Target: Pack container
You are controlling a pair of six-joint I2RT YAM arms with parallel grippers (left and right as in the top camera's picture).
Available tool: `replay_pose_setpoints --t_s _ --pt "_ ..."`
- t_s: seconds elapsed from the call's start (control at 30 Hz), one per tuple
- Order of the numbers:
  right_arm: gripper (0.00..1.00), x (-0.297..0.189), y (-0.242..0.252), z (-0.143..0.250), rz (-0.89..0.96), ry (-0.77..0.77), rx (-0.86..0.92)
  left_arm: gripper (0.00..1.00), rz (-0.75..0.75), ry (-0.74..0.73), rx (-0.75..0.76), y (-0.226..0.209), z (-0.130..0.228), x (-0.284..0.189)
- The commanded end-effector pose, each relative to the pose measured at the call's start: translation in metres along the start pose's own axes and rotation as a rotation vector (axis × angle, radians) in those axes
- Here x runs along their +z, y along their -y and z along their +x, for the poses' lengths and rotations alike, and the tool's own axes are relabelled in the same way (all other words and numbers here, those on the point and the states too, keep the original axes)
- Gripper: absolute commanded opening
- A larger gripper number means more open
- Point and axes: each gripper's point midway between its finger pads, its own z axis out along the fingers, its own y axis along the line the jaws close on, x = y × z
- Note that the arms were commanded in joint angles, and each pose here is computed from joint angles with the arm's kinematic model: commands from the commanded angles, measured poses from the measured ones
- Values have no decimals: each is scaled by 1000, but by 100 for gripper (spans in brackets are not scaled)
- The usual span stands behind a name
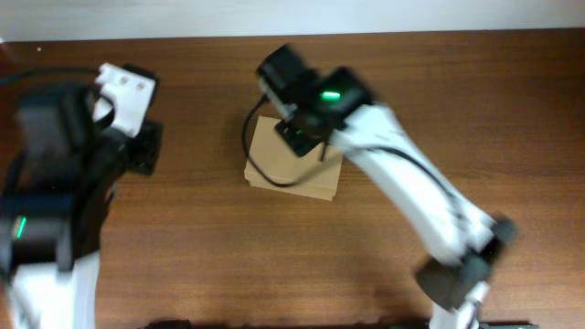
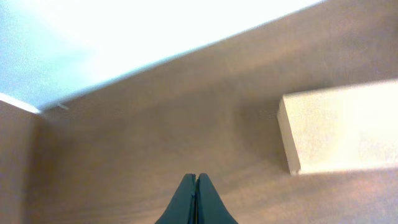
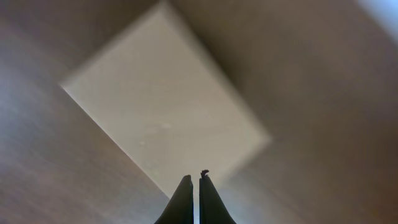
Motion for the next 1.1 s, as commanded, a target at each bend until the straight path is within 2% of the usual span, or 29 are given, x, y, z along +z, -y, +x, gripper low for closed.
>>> replay_pose_setpoints --t_s 0.0,0.2,0.3,0.5,0.7,0.87,0.9,1.07 --pt "4 -112 52 0 161 242 128 9 -132 155 -23 -14 -16 -70" --pt "4 -209 114 73 414 330 325 15 -259 299 -77 -16 0 -153" --pt "4 -248 135 119 510 370 421 19 -314 328 -128 -16 20 -184" --pt "8 -306 153 186 508 563 564 32 -440 355 -274 -16 76 -237" --pt "14 -319 176 268 657 594 702 52 -573 396 -446 -16 137 -280" --pt "18 -314 177 329 840 522 821 87 -625 327 -532 -11 184 -288" --pt "18 -311 175 336 844 519 847 100 -626 306 -538 -9 190 -286" --pt "19 -298 158 369 818 522 905 100 -687 213 -579 -15 210 -277"
